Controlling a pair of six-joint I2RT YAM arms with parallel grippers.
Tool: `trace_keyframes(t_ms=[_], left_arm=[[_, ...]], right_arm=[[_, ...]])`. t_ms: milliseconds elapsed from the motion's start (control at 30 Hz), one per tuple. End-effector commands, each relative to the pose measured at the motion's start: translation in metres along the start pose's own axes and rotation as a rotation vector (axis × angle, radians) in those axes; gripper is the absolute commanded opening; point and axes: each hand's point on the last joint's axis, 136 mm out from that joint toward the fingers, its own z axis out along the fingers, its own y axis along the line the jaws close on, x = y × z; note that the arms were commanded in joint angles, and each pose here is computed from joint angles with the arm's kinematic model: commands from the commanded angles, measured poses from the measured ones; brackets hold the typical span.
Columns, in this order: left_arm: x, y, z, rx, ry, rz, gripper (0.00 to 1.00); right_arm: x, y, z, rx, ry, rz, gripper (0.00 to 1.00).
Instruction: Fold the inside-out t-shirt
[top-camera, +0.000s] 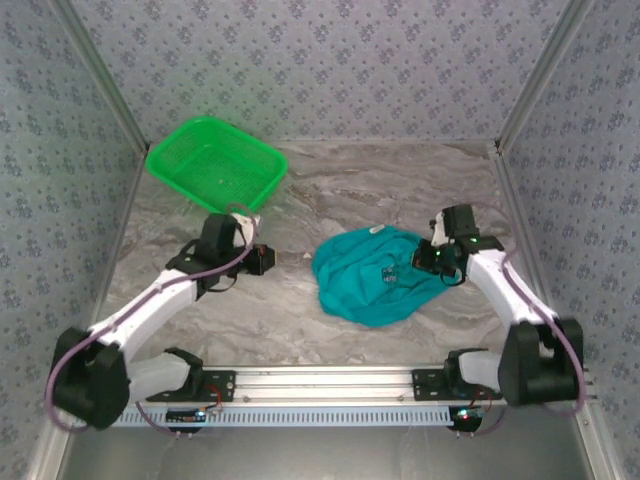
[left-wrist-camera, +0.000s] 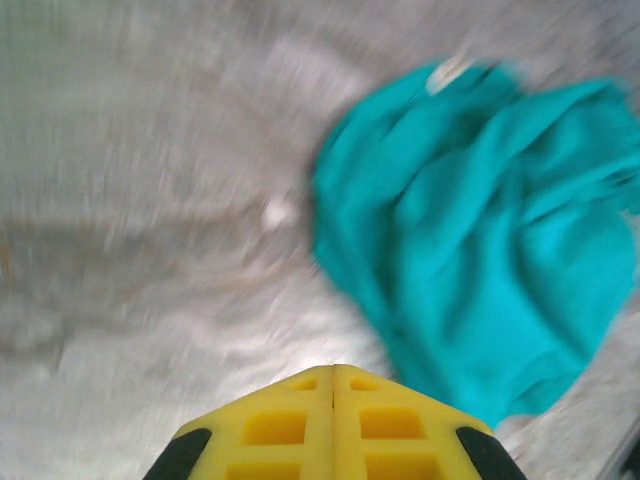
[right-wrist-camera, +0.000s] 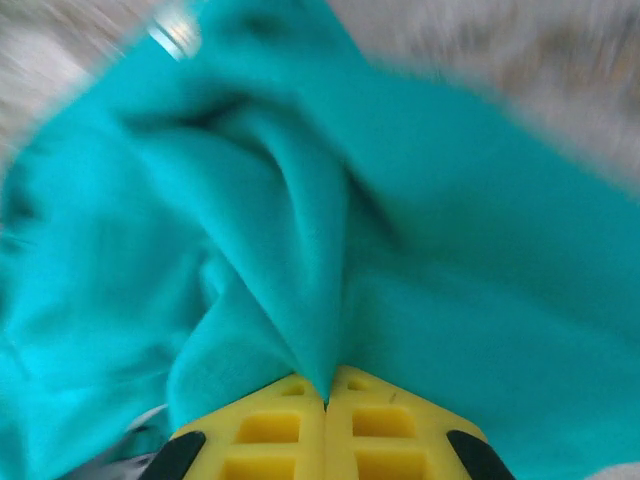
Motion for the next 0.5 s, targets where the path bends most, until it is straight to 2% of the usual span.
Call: trace_keyframes(t_ms=[0, 100, 200, 267, 367, 467], left_arm=[[-0.003, -0.03, 0.007, 0.111, 0.032, 0.049, 0.18], [0.006, -0.083, 0.01, 0.167, 0.068, 0.301, 0.44], [0.011, -0.125, 0.022, 0.248, 0.079, 0.385, 0.58], [0.015, -0.146, 0.038, 0.283, 0.1, 0.397, 0.61], [0.021, -0.166, 0.07, 0.263, 0.136, 0.423, 0.65], [0.016, -0.172, 0.103, 0.229, 0.162, 0.361, 0.67]], right_arm=[[0.018, 0.014, 0.017, -0.035, 0.099, -0.03, 0.0], [0.015, 0.034, 0.011, -0.057, 0.085, -0.088, 0.0], [0.006, 0.043, -0.006, -0.06, 0.057, -0.102, 0.0], [-0.001, 0.047, -0.019, -0.062, 0.027, -0.107, 0.0], [-0.006, 0.062, -0.037, -0.141, -0.002, -0.099, 0.0], [-0.006, 0.08, -0.054, -0.241, -0.011, -0.092, 0.0]])
